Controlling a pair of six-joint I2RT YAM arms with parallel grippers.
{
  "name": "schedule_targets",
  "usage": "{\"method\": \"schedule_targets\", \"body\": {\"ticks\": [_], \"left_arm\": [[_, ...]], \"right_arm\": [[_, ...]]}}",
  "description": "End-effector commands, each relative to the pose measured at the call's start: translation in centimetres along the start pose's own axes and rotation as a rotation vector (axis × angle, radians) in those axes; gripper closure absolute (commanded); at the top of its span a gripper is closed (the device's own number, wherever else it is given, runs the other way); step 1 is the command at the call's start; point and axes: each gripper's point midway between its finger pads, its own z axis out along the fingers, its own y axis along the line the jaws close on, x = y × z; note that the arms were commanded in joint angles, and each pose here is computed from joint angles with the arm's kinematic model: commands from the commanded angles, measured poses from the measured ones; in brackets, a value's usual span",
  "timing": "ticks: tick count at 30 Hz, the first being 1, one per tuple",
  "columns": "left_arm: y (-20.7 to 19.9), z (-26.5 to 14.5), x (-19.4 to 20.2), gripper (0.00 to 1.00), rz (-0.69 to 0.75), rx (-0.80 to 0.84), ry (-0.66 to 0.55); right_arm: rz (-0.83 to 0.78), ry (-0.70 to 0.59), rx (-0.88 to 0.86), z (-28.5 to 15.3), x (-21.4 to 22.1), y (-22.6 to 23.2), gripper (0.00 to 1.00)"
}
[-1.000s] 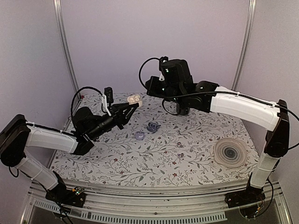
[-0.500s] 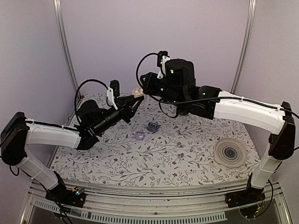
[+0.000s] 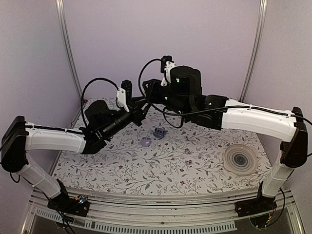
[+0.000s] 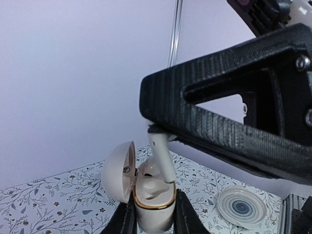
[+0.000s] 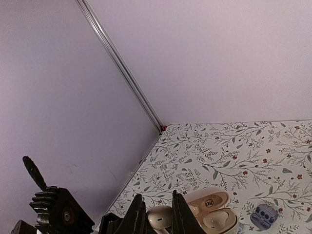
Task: Insert the wireless bluetooth earbuds into the charging case
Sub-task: Insert the left earbud into the left side groove of the charging case.
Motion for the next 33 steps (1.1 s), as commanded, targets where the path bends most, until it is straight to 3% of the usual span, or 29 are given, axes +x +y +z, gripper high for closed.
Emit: {"method": "schedule_targets", "body": {"ticks": [1, 33], "left_arm": [[-0.4, 0.3, -1.1, 1.00, 0.033, -0.023, -0.015], [-1.8, -0.1, -3.7, 1.00, 0.059, -0.015, -0.057]], "right_arm": [[-0.001, -0.041, -0.003, -0.7, -0.9, 0.2, 0.82], [-0.037, -0.061, 0.013, -0.8, -0.7, -0.1, 0.82]]}}
